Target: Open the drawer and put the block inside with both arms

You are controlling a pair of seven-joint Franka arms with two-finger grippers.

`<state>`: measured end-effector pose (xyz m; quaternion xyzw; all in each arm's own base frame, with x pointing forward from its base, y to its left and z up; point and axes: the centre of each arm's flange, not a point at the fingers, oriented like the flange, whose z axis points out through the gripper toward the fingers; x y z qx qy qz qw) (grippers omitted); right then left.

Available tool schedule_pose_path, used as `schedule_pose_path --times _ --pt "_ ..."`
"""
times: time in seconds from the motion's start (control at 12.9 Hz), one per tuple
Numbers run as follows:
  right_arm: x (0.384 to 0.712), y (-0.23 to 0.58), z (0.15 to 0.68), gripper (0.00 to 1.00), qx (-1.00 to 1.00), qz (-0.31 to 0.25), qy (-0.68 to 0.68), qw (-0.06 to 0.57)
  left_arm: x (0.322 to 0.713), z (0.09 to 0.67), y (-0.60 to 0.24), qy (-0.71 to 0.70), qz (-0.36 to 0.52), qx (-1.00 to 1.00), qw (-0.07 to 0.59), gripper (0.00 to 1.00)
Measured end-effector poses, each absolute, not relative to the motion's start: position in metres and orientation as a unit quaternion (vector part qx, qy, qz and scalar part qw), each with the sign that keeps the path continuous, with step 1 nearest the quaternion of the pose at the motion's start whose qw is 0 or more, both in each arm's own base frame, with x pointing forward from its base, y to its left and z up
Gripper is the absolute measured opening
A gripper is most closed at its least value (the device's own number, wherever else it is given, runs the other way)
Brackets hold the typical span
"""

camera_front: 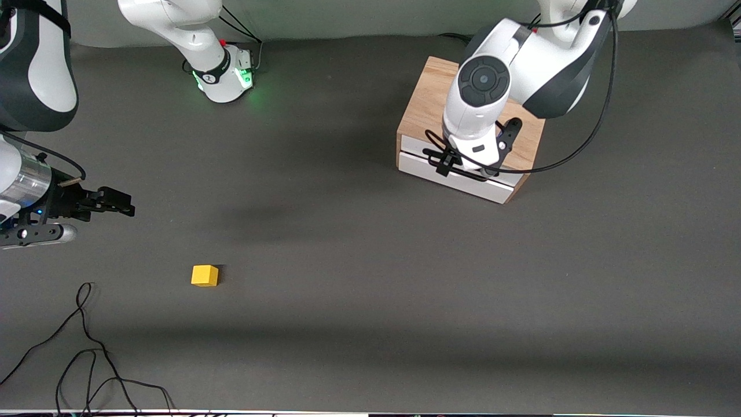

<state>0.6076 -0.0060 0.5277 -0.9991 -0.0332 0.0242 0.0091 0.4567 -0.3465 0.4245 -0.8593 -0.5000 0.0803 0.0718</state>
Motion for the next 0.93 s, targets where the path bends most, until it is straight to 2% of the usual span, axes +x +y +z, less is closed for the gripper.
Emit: schedule_pose_path --times 0.93 --pt "0.612 -0.006 0.529 1.00 -0.999 0.009 -0.033 0.010 0.470 0.339 -0.346 -0.527 0.088 -0.840 0.094 1.00"
